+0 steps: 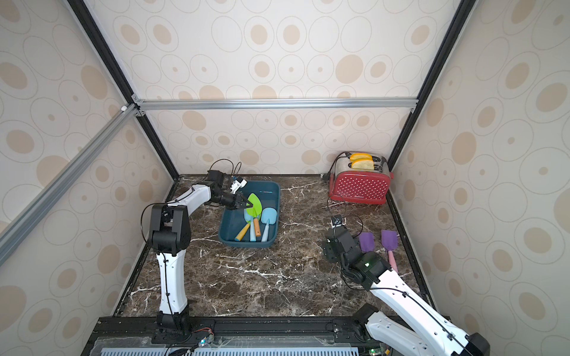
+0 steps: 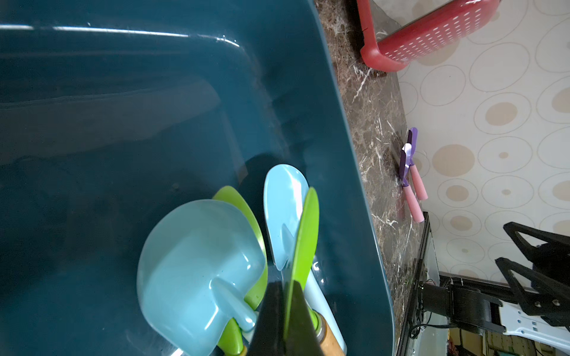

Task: Put the shovel into the storage box
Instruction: Place the shovel in the storage box.

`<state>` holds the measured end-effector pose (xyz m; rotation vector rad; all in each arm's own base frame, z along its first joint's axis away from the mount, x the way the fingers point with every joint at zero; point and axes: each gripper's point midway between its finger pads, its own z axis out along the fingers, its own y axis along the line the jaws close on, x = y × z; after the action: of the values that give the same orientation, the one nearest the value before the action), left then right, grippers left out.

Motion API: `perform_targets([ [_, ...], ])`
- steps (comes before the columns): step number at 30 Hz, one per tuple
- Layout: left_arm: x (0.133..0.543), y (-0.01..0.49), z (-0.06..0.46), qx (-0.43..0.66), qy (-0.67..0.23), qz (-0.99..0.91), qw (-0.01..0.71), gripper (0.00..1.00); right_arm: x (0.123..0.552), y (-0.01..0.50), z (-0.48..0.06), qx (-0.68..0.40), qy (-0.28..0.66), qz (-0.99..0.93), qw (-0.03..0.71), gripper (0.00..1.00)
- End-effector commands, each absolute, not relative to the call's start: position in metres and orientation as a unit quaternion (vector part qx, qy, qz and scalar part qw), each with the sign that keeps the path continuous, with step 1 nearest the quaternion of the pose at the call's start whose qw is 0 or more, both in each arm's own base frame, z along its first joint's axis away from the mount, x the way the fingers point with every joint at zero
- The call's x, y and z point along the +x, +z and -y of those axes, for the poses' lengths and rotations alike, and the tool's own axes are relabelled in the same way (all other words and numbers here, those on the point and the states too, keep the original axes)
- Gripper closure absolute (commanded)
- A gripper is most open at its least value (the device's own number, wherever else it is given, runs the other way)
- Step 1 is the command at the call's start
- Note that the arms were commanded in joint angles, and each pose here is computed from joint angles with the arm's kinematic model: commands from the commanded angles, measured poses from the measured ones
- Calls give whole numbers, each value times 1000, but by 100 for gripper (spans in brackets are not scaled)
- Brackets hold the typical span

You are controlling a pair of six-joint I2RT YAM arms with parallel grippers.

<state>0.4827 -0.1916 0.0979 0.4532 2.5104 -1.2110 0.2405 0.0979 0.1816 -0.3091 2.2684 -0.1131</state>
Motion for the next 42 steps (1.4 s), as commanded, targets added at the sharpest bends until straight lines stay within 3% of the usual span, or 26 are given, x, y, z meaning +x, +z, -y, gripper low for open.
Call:
perform_targets([
  [1,473,104,215,209,-416,-873,145,100,237,171,-90,-108,-55,-909,400,20],
  [14,471,67,225,206,-383,-894,108,100,240,162,-87,-99,-58,-913,390,20],
  [16,472,65,226,203,-383,-895,107,96,241,162,-87,-99,-58,-914,390,20],
  [20,473,67,225,202,-380,-896,110,76,242,162,-88,-100,-58,-914,389,19],
  [26,478,79,224,203,-372,-897,125,64,248,166,-86,-95,-63,-912,394,19],
  [34,486,130,217,221,-342,-896,178,49,271,180,-58,-39,-85,-915,393,18],
  [42,487,157,198,212,-280,-910,220,40,289,146,1,55,-92,-943,315,17],
])
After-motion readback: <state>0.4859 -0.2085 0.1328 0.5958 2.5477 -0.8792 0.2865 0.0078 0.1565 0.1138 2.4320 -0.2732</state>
